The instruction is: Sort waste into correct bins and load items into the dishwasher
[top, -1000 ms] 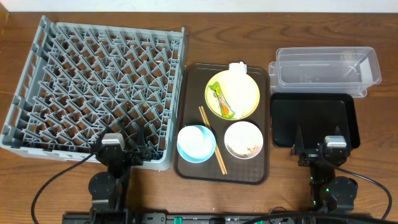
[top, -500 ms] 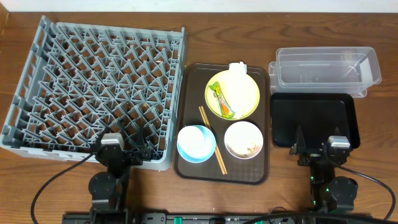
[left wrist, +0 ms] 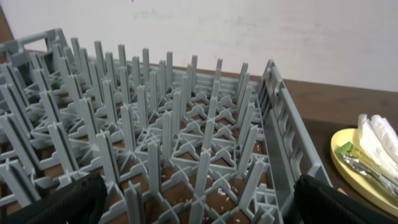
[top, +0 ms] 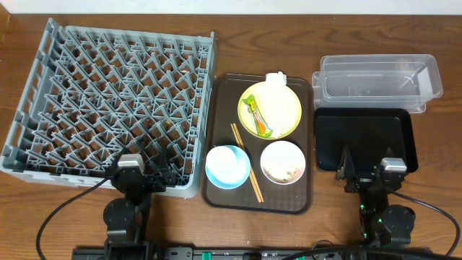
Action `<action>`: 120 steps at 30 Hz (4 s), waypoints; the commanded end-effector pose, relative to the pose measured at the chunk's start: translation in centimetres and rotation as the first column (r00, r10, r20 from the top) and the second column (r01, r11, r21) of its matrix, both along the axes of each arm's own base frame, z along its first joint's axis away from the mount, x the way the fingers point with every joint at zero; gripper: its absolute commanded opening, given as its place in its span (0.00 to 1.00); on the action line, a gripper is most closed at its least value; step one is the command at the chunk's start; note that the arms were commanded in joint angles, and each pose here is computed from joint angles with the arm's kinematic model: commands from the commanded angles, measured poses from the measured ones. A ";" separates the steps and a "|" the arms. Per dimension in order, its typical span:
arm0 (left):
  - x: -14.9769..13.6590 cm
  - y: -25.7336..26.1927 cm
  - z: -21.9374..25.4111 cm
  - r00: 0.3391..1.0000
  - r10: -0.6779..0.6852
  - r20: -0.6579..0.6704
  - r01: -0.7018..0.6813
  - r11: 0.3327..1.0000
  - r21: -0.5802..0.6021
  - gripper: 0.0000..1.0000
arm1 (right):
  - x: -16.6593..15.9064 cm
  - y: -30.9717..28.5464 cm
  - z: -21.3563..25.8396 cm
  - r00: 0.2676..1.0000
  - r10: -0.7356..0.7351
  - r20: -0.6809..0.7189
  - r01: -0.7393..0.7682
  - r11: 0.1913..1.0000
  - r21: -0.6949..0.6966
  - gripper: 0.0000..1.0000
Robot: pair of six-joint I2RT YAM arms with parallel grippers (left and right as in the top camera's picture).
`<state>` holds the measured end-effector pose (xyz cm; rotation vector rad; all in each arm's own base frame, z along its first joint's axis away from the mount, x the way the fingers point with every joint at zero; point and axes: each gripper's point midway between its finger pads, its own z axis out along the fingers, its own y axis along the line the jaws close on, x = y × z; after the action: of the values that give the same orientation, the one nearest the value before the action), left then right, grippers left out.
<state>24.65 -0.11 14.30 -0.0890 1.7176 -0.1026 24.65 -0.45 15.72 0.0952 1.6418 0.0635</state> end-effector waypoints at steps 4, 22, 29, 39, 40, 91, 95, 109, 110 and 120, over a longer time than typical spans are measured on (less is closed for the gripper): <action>-0.4 -0.1 -0.6 0.994 -0.004 -0.105 0.004 1.000 0.003 0.99 | -0.1 0.4 0.8 1.000 0.024 -0.008 -0.023 0.999 0.039 0.99; 1.3 -0.1 4.1 0.869 -0.007 -0.495 0.004 1.000 -0.007 0.99 | 6.6 1.7 5.2 0.919 0.106 -0.380 -0.078 0.993 0.089 0.99; 0.8 -0.1 3.6 0.808 -0.008 -0.589 0.003 1.000 -0.010 0.99 | 9.3 1.8 3.9 0.805 0.128 -0.579 -0.115 0.992 0.060 0.99; 0.4 -0.1 3.1 0.793 -0.008 -0.609 0.003 1.000 -0.010 0.99 | 10.6 4.5 5.6 0.824 0.279 -0.493 -0.233 0.960 0.154 0.97; 0.4 -0.1 3.1 0.793 -0.008 -0.609 0.003 1.000 -0.010 0.99 | 10.8 5.0 5.8 0.825 0.293 -0.484 -0.251 0.956 0.152 0.95; 0.7 -0.1 3.4 0.804 -0.008 -0.594 0.003 1.000 -0.010 0.99 | 18.7 17.5 -10.9 0.595 0.165 -0.787 -0.128 0.986 0.109 0.01; 0.7 -0.1 3.4 0.804 -0.008 -0.595 0.003 1.000 -0.010 0.99 | 20.4 13.5 -4.7 0.716 0.086 -0.693 -0.023 0.995 0.101 0.01; 0.7 -0.1 3.4 0.804 -0.008 -0.595 0.003 1.000 -0.010 0.99 | 23.2 0.9 2.7 0.844 -0.046 -0.535 0.274 0.894 0.355 0.54; 0.7 -0.1 3.4 0.804 -0.008 -0.595 0.003 1.000 -0.010 0.99 | 23.6 2.4 3.3 0.859 0.042 -0.511 0.172 0.915 0.364 0.54; 0.7 -0.1 3.4 0.804 -0.008 -0.595 0.003 1.000 -0.010 0.99 | 18.3 16.2 0.0 0.664 0.398 -0.633 -0.354 0.913 0.202 0.57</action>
<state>24.99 -0.13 16.60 -0.1456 2.3824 -0.0940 44.97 10.73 16.52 0.1503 2.3359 0.4471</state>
